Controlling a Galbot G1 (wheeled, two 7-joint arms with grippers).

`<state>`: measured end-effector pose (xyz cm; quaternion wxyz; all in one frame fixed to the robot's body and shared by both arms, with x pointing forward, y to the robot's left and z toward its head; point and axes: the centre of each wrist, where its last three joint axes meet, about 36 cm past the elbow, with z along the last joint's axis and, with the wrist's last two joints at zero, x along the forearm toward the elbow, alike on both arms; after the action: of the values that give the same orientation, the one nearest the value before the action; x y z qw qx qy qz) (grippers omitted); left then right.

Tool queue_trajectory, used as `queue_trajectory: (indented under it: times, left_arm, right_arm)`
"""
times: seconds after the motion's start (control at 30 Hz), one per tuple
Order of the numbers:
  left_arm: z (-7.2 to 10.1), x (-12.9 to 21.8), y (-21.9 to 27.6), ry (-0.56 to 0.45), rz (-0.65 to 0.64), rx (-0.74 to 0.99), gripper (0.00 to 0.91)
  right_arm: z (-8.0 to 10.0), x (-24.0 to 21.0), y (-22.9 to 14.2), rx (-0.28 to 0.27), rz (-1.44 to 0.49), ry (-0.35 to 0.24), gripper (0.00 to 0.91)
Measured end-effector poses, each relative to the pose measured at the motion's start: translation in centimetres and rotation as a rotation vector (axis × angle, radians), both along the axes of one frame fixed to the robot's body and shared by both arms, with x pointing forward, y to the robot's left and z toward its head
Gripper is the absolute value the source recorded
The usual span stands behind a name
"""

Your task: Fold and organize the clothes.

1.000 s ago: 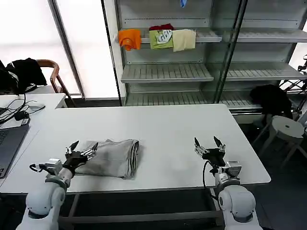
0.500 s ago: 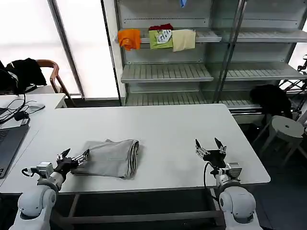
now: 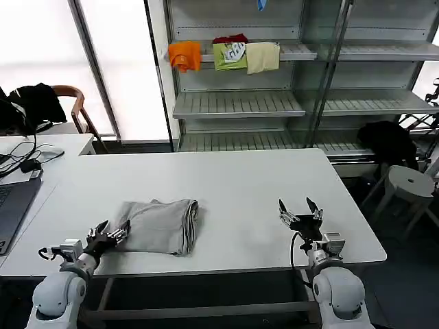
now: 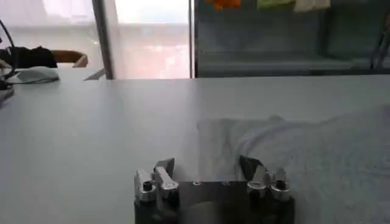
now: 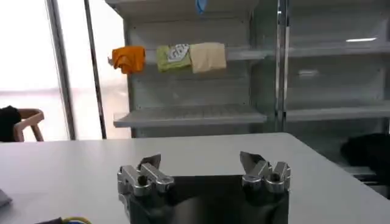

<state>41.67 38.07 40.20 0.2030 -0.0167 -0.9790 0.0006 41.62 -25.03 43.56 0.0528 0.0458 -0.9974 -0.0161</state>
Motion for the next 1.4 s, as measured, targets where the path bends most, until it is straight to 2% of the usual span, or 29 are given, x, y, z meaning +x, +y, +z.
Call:
queue_trajectory:
  times: [0.03, 0.07, 0.1, 0.67, 0.83, 0.93, 1.13, 1.4]
  left_arm:
    - [-0.1, 0.0, -0.1, 0.002, -0.001, -0.002, 0.131]
    - [-0.2, 0.0, -0.2, 0.003, -0.001, -0.003, 0.050]
    - [-0.2, 0.0, -0.2, 0.004, 0.000, -0.006, 0.020]
    - [-0.5, 0.1, -1.0, -0.024, -0.002, -0.053, 0.010]
    - [0.3, 0.4, -0.2, -0.077, 0.021, -0.026, 0.010]
    - [1.3, 0.6, 1.3, -0.114, 0.039, 0.022, 0.010]
    - [4.7, 1.1, 6.9, -0.176, 0.074, 0.188, 0.010]
    - [12.0, 2.2, 14.1, -0.236, 0.105, 0.384, 0.010]
  right_arm:
    - [0.0, 0.0, 0.0, 0.000, -0.001, 0.000, 0.907]
    - [0.0, 0.0, 0.0, 0.000, -0.001, 0.000, 0.907]
    - [0.0, 0.0, -0.1, -0.001, -0.001, 0.000, 0.907]
    - [0.1, 0.3, -0.3, -0.001, -0.006, -0.004, 0.907]
    - [-0.2, 0.5, -0.5, -0.003, -0.002, -0.002, 0.907]
    - [-0.3, 0.7, -0.6, -0.005, 0.000, -0.003, 0.907]
    - [-0.7, 1.1, -0.7, -0.004, 0.006, -0.006, 0.907]
    - [-1.9, 1.5, -0.4, 0.014, 0.016, 0.004, 0.907]
